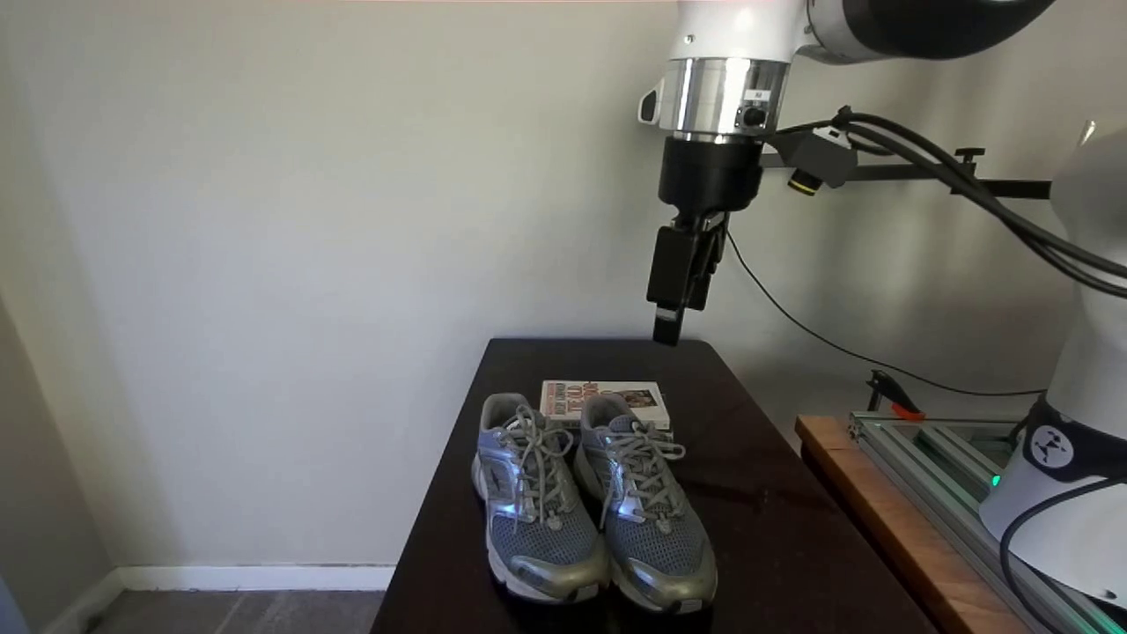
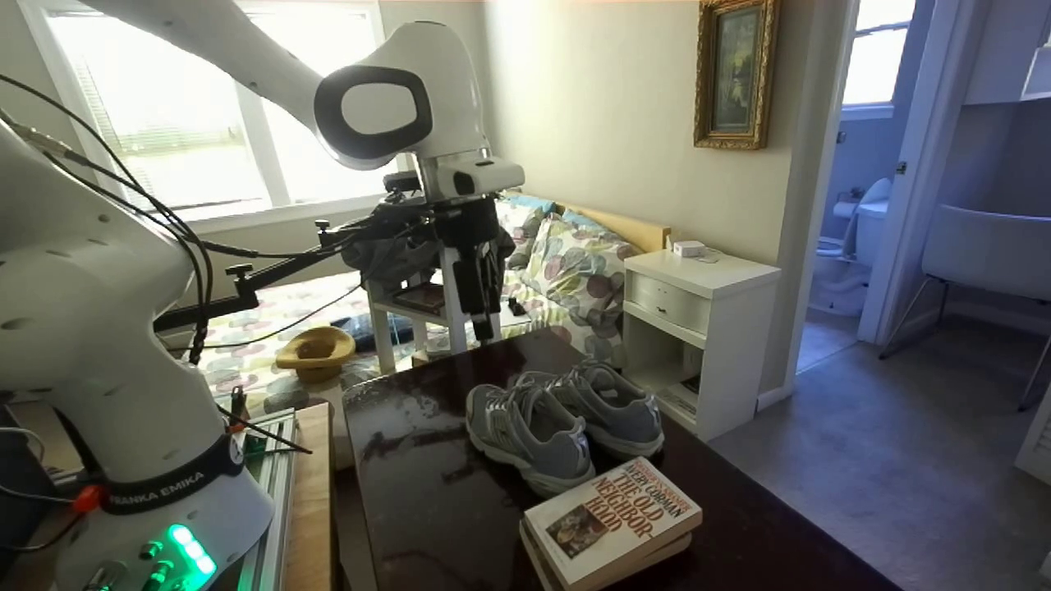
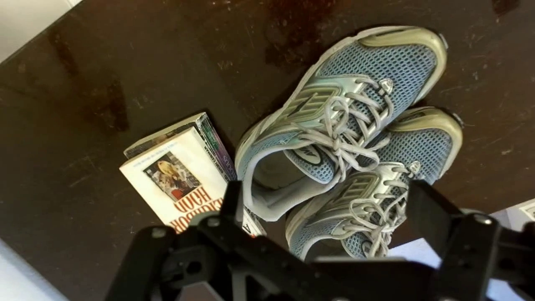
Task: Move the books to the right, then turn the shoes to the left
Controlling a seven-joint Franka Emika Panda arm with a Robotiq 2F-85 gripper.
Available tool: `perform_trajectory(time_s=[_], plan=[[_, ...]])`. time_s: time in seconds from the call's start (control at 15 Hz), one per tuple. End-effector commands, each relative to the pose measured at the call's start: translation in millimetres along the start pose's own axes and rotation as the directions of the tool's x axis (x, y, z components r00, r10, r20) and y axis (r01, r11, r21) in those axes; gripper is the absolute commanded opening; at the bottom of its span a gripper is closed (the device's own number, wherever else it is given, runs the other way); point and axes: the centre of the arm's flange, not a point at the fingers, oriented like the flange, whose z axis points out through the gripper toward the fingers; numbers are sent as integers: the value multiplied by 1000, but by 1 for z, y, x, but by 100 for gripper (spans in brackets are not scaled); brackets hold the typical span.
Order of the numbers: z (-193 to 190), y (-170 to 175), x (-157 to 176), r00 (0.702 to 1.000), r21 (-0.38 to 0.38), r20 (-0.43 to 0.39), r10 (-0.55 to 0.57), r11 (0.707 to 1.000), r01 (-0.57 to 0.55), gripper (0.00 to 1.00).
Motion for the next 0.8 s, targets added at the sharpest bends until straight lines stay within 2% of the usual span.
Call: perform_trajectory(time_s=[0.0, 0.07, 0.13, 0.2, 0.47, 0.73], plan=[[0, 0, 0, 1000, -2, 1, 5, 1000, -5, 100], [0, 0, 0, 1000, -2, 1, 7, 1000, -7, 100], [-3, -3, -2, 998, 14, -17, -65, 998, 65, 100], [3, -4, 1, 992, 14, -49, -118, 993, 119, 100], [40, 10, 8, 968, 68, -49, -246, 966, 249, 100], [74, 38, 9, 972, 101, 14, -236, 967, 233, 100]])
